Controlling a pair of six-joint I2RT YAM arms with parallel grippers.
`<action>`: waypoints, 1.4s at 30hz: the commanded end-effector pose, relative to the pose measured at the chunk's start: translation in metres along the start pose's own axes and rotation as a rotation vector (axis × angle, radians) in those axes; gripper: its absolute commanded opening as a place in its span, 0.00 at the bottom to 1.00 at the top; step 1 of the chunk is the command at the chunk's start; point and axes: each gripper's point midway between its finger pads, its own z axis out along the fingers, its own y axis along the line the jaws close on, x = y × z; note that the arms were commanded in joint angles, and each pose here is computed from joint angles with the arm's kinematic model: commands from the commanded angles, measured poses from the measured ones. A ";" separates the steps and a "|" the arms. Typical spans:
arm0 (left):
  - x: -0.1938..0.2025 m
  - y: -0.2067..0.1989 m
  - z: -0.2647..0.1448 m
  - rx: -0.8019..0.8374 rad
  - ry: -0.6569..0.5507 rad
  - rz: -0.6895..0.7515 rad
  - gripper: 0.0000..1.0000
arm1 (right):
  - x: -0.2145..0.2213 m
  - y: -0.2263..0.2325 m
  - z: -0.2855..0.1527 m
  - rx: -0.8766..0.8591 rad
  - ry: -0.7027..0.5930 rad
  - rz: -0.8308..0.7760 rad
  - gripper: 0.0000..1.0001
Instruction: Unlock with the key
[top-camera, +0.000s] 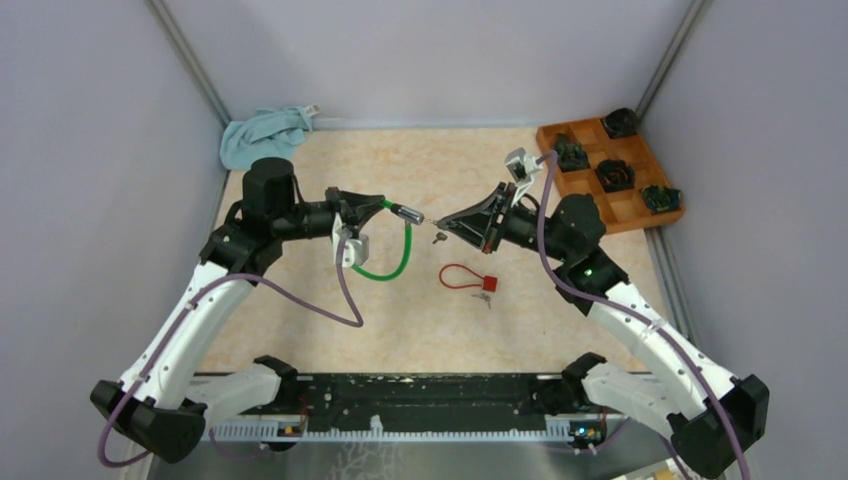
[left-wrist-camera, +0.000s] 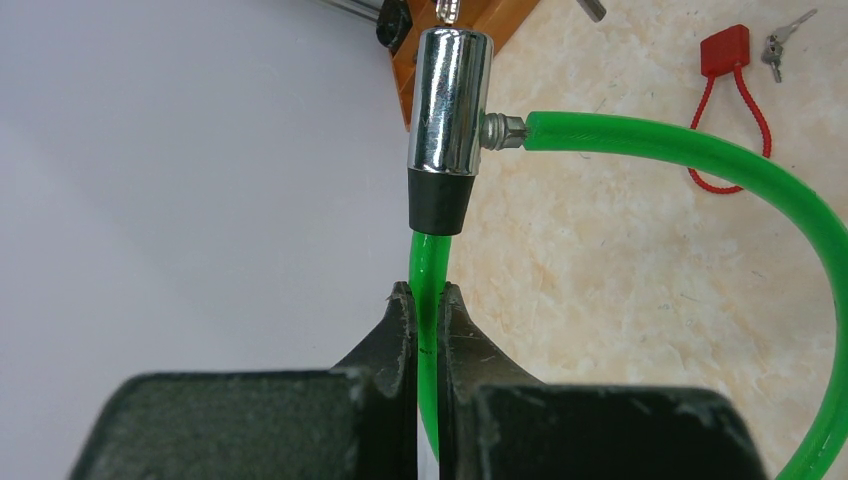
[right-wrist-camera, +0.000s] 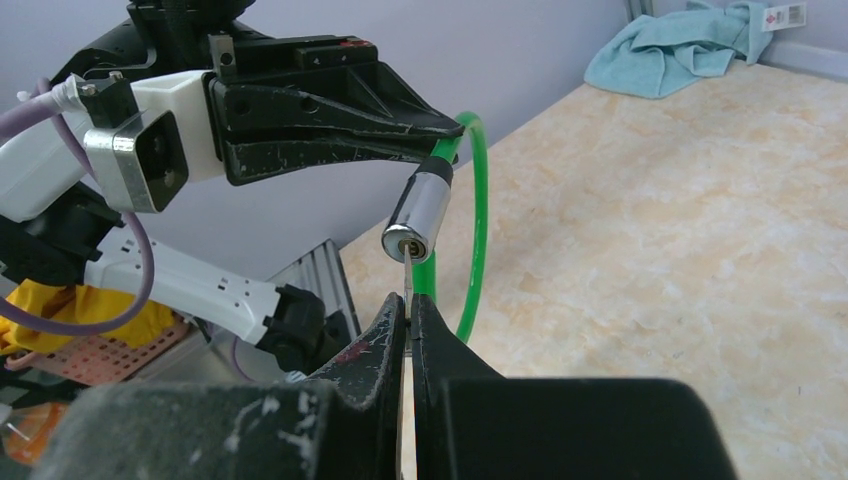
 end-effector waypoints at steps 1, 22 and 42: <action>-0.012 0.016 -0.005 -0.052 -0.025 0.062 0.00 | -0.027 0.021 0.004 -0.071 -0.063 -0.038 0.00; -0.013 0.018 -0.006 -0.050 -0.026 0.064 0.00 | -0.013 0.010 0.009 -0.044 -0.028 -0.018 0.00; -0.018 0.016 -0.007 -0.040 -0.040 0.062 0.00 | -0.007 -0.002 0.010 0.012 -0.018 -0.013 0.00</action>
